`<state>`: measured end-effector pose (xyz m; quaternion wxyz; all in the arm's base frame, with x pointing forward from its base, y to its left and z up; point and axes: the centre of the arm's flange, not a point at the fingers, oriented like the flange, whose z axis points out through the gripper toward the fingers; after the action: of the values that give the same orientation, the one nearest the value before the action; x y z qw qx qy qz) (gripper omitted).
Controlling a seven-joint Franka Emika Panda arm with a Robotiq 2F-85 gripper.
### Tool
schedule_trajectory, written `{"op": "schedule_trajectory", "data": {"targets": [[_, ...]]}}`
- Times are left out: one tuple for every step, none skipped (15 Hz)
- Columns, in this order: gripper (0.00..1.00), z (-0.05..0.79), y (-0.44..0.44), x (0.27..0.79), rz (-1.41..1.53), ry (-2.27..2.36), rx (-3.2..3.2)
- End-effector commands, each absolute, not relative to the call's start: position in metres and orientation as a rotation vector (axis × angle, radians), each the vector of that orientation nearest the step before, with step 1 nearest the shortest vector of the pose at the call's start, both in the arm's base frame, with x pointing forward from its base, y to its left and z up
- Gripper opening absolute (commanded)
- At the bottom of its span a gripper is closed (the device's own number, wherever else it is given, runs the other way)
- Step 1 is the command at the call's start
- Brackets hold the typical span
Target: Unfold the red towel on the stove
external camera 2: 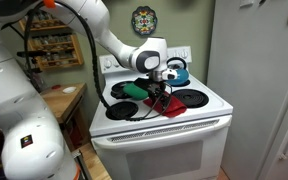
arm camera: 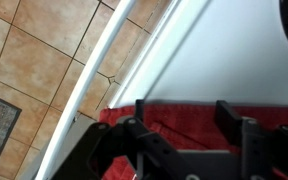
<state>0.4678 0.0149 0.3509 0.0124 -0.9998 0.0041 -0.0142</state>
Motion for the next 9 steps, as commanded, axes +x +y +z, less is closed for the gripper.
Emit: {"op": "schedule_trajectory", "data": {"targets": [[0.62, 0.341, -0.002, 0.458, -0.103, 0.02, -3.151], [0.67, 0.341, -0.006, 0.456, -0.125, 0.029, -3.153], [0.7, 0.34, -0.01, 0.455, -0.158, 0.038, -3.149], [0.71, 0.339, -0.012, 0.456, -0.2, 0.043, -3.135], [0.75, 0.338, -0.014, 0.457, -0.229, 0.052, -3.128], [0.64, 0.335, -0.017, 0.458, -0.261, 0.058, -3.119], [0.58, 0.335, -0.018, 0.46, -0.292, 0.062, -3.114], [0.5, 0.335, -0.018, 0.461, -0.324, 0.063, -3.105], [0.48, 0.335, -0.018, 0.463, -0.356, 0.065, -3.095]]}}
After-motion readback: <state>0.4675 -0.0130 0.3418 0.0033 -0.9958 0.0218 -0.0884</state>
